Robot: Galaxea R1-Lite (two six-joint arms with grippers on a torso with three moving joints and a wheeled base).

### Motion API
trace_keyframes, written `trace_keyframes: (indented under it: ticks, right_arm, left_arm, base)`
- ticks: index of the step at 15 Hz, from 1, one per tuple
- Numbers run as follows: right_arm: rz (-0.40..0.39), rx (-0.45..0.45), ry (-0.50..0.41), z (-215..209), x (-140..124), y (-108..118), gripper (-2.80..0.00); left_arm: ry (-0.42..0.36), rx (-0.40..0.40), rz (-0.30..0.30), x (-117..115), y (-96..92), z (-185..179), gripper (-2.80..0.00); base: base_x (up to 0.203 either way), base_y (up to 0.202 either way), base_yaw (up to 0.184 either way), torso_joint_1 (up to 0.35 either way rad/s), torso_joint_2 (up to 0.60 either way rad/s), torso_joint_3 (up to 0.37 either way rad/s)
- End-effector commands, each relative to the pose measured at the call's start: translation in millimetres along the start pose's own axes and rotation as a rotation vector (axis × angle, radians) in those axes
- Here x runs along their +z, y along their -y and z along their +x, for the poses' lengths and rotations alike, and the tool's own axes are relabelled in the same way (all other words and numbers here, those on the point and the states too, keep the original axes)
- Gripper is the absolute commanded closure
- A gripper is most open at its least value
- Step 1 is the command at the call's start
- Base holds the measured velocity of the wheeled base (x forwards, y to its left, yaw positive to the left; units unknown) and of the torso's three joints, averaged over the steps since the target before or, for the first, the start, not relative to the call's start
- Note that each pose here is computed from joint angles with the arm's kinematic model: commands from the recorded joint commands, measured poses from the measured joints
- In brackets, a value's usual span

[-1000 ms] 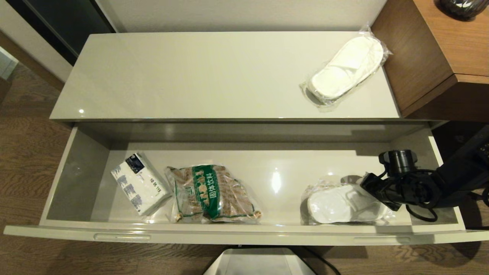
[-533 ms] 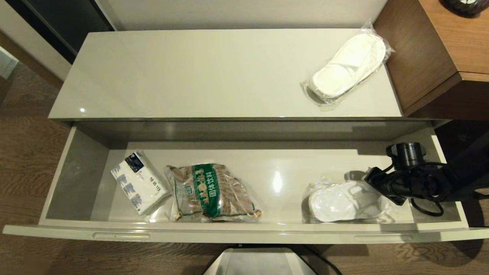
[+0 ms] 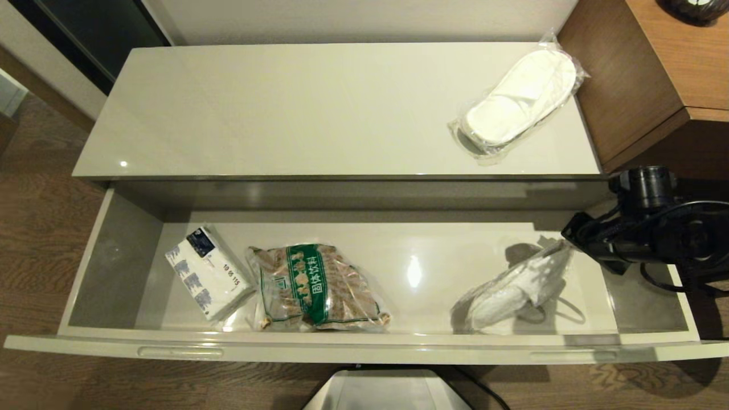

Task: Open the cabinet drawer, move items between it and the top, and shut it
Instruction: Take out the disposable slippers from the drawer

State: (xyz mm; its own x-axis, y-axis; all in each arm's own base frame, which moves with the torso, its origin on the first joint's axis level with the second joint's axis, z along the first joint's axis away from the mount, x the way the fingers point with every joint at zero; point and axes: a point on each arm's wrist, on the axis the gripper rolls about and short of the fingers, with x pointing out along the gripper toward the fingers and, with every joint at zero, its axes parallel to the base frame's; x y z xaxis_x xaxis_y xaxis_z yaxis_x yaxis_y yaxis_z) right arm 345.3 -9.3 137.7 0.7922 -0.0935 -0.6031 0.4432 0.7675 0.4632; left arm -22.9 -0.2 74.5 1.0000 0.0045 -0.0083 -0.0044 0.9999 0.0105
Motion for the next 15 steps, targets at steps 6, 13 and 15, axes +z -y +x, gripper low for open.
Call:
trace_keyframes:
  ticks: [6,13,15]
  right_arm:
    - [-0.016,0.051,-0.006,-84.2,17.2,-28.6,0.0]
    - [-0.001,0.001,-0.062,-111.4,13.6,-21.4,0.0]
    - [-0.003,0.013,-0.053,-124.9,16.0,-23.0,0.0]
  left_arm:
    - [-0.001,0.0,0.0,0.0,0.0,0.1,0.0]
    - [-0.001,0.0,0.0,0.0,0.0,0.0,0.0]
    - [0.001,0.0,0.0,0.0,0.0,-0.1,0.0]
  base:
    - [0.0,0.0,0.0,0.0,0.0,0.0]
    - [0.0,0.0,0.0,0.0,0.0,0.0]
    - [0.0,0.0,0.0,0.0,0.0,0.0]
